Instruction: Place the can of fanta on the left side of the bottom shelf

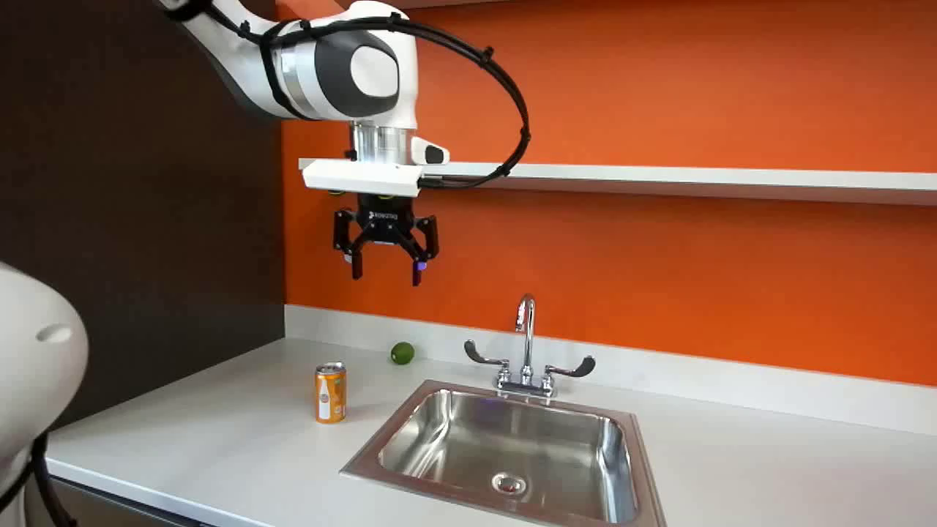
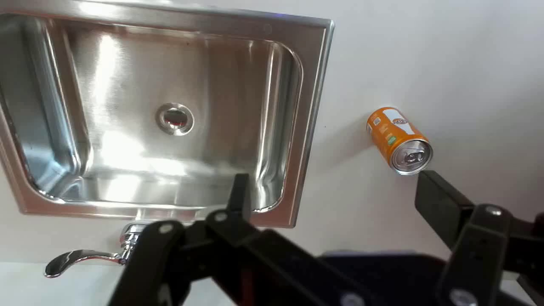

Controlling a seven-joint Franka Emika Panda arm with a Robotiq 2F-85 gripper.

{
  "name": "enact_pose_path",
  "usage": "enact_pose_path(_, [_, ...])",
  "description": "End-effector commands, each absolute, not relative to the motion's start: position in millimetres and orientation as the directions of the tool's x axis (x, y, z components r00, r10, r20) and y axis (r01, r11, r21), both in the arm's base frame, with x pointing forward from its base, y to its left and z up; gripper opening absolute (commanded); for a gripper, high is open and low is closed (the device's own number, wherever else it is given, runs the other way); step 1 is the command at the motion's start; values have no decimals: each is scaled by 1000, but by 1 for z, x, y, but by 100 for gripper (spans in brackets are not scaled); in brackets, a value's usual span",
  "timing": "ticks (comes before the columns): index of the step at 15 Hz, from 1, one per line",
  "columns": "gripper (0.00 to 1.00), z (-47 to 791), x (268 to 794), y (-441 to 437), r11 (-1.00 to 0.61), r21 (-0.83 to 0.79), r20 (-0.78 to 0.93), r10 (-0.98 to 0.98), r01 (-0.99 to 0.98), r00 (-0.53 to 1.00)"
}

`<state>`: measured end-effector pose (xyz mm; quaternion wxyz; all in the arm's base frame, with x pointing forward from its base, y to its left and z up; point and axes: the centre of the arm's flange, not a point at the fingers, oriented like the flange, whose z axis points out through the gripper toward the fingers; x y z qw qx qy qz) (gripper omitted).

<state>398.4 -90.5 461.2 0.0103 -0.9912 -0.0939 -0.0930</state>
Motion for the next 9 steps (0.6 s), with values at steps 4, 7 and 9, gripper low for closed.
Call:
enact_pose_path(4, [100, 461, 398, -90, -982, -3, 186, 184, 188, 965])
enact_pose_path(7, [100, 452, 402, -71, -981, 16, 176, 191, 191, 966])
enact_pose_path(9, [100, 441, 404, -54, -979, 24, 170, 202, 201, 964])
